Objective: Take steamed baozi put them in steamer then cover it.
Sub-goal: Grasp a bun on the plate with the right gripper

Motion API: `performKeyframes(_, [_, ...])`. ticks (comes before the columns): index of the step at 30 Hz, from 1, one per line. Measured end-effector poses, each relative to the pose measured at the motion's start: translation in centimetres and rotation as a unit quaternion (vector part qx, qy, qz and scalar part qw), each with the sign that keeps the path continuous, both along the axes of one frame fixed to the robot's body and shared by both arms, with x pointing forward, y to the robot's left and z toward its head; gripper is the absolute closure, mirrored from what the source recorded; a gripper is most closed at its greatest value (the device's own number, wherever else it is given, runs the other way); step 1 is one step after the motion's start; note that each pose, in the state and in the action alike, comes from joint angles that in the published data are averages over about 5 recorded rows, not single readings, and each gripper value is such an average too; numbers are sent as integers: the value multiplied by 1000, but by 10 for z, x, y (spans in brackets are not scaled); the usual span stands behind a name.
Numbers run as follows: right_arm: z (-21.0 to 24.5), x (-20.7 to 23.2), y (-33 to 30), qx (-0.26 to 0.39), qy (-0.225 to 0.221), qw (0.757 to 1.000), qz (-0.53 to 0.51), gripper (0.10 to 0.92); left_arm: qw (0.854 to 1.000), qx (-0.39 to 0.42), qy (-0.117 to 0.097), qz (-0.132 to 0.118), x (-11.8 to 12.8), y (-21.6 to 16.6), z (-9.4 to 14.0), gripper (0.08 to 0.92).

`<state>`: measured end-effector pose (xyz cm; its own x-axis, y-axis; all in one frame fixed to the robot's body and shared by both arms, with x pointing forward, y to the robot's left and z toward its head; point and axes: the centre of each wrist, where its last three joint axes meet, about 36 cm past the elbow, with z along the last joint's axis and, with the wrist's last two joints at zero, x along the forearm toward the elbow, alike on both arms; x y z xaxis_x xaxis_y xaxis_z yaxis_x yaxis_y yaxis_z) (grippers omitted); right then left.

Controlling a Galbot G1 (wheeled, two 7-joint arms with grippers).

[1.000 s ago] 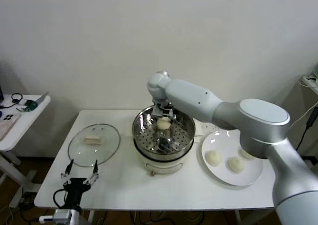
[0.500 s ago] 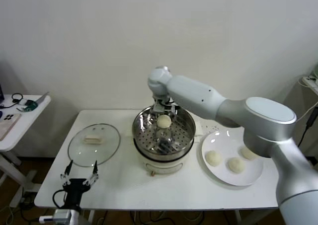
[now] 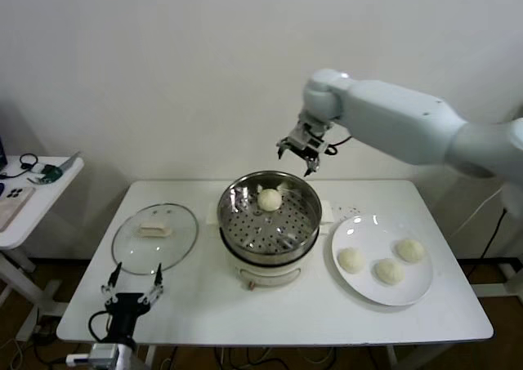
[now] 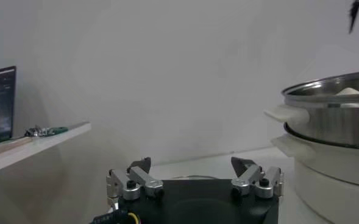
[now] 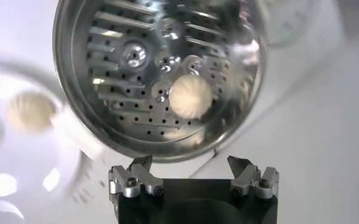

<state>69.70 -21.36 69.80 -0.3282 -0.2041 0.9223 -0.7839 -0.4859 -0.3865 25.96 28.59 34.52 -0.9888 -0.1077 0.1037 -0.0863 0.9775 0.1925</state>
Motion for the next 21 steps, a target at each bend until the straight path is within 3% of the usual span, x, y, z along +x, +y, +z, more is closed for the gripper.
performKeyframes(11, [-68, -46, -119, 32, 80, 979, -186, 200, 1000, -1, 3, -1, -2, -3, 0, 177])
performKeyframes(21, [-145, -68, -157, 28, 148, 957, -250, 200, 1000, 1, 6, 4, -7, -3, 1, 177])
